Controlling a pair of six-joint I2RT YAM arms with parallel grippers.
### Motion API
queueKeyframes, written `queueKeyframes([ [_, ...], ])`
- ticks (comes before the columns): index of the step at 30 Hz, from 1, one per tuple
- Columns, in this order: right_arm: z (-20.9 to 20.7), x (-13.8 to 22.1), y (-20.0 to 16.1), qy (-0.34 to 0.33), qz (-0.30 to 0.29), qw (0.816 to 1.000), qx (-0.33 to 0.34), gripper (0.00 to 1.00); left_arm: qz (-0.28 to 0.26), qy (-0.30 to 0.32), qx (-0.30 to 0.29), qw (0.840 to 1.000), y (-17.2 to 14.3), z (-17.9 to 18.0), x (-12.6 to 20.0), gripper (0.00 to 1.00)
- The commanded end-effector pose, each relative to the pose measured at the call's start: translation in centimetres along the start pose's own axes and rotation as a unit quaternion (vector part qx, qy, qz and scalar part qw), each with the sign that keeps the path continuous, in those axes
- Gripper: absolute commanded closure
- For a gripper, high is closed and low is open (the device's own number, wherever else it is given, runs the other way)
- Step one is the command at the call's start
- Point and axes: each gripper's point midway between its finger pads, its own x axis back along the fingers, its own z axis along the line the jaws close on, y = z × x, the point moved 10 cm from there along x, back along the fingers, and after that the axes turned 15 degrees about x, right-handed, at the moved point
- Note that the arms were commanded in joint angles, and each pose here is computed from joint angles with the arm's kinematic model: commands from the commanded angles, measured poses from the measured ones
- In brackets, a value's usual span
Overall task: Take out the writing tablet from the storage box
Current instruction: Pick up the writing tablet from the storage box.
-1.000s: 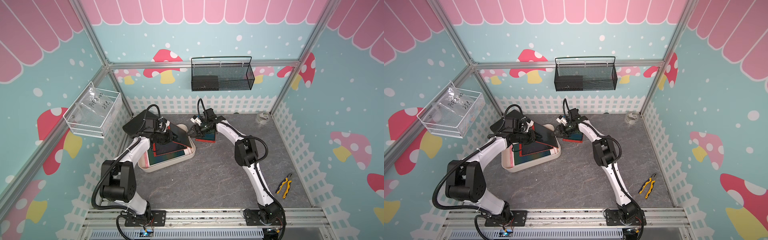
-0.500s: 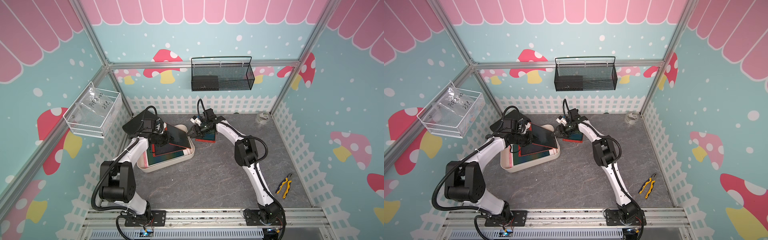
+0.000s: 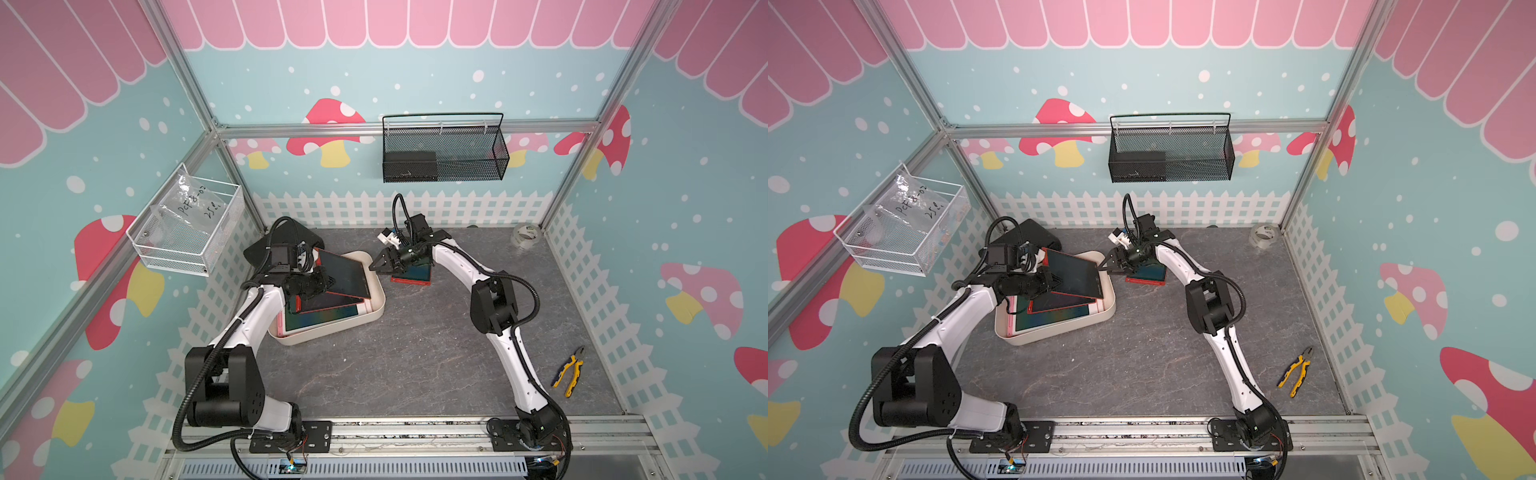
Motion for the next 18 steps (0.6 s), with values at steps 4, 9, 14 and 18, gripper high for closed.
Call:
queueKeyframes([
  [4,2.2,2.0,0.9,-0.021,-0.013,0.999,0.022,0.42,-0.041,0.001,0.024,0.999,1.0,-0.9,2.8,1.00],
  [9,3.8,3.5,1.6,-0.039,-0.031,0.999,0.004,0.42,-0.076,-0.042,0.049,0.995,2.2,-3.4,5.3,0.99],
  [14,5.8,4.6,2.0,-0.043,-0.055,0.997,-0.017,0.42,-0.089,-0.094,0.088,0.988,3.2,-5.7,6.7,0.96],
  [18,6.2,5.0,0.9,-0.019,-0.078,0.995,-0.060,0.44,-0.100,-0.109,0.116,0.982,3.5,-6.7,6.6,0.97],
])
